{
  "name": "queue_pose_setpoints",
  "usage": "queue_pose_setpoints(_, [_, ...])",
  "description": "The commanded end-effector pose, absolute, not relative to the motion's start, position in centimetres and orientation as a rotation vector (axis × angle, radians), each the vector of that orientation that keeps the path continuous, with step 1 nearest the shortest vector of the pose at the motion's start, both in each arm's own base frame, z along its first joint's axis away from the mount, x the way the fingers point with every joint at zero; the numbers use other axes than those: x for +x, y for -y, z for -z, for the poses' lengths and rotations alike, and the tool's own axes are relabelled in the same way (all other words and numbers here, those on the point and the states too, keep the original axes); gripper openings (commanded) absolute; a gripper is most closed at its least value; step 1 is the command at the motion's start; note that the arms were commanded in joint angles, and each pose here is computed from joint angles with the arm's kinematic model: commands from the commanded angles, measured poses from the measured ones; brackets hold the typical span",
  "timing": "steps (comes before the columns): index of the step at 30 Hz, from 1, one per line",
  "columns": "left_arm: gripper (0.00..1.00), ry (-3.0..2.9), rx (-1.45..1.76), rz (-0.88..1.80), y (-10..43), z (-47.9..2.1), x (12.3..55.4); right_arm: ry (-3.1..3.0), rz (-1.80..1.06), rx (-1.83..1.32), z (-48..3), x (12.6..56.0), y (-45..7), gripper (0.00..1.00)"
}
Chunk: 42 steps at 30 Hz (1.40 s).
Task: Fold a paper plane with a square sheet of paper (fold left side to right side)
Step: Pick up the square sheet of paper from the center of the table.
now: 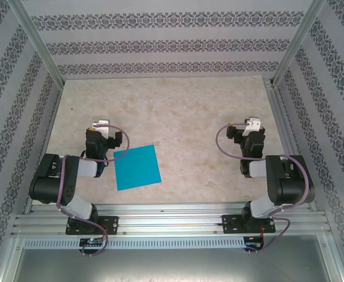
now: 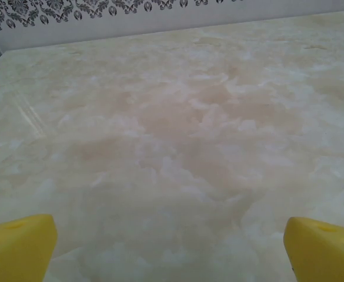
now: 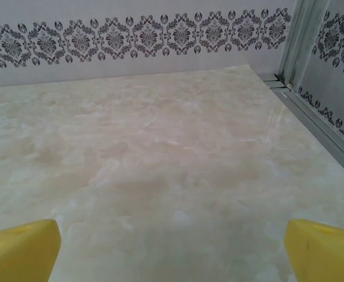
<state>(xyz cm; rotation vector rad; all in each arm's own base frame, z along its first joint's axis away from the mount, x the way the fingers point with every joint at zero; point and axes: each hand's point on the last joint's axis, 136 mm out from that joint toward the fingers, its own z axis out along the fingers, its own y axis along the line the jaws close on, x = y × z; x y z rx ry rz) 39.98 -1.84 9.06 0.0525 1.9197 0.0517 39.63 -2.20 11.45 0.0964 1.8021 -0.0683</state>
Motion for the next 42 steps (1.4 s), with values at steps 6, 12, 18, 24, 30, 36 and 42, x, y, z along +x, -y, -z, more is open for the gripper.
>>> queue_pose_setpoints(6, [1.00, -1.884, 0.053, -0.037, 1.8, -10.3, 40.6, -1.751, 0.054, 0.087, -13.0, 40.2, 2.2, 0.98])
queue_pose_setpoints(12, [1.00, -1.883, 0.053, -0.037, 1.9, -10.3, 40.6, -1.752, 0.052, 0.089, -13.0, 40.2, 2.2, 0.98])
queue_pose_setpoints(18, [1.00, -1.883, 0.052, -0.034, 1.9, -10.3, 40.6, -1.753, 0.051, 0.089, -12.9, 40.2, 2.2, 0.98])
queue_pose_setpoints(24, [1.00, -1.880, 0.048, -0.036, 1.8, -10.4, 40.6, -1.754, 0.052, 0.092, -12.9, 40.2, 2.3, 0.98])
queue_pose_setpoints(30, [1.00, -1.900, -0.097, -0.092, -0.2, -15.7, 39.5, -1.749, 0.045, 0.095, -13.3, 40.1, 2.3, 0.98])
queue_pose_setpoints(36, [1.00, -2.055, -0.301, 0.218, 2.1, -19.1, 36.0, -1.791, 0.050, 0.152, -17.0, 38.7, 2.7, 0.98])
queue_pose_setpoints(42, [1.00, -2.407, -0.323, 0.536, 8.4, -15.0, 30.5, -1.912, -0.120, 0.294, -19.9, 34.7, 0.8, 0.98])
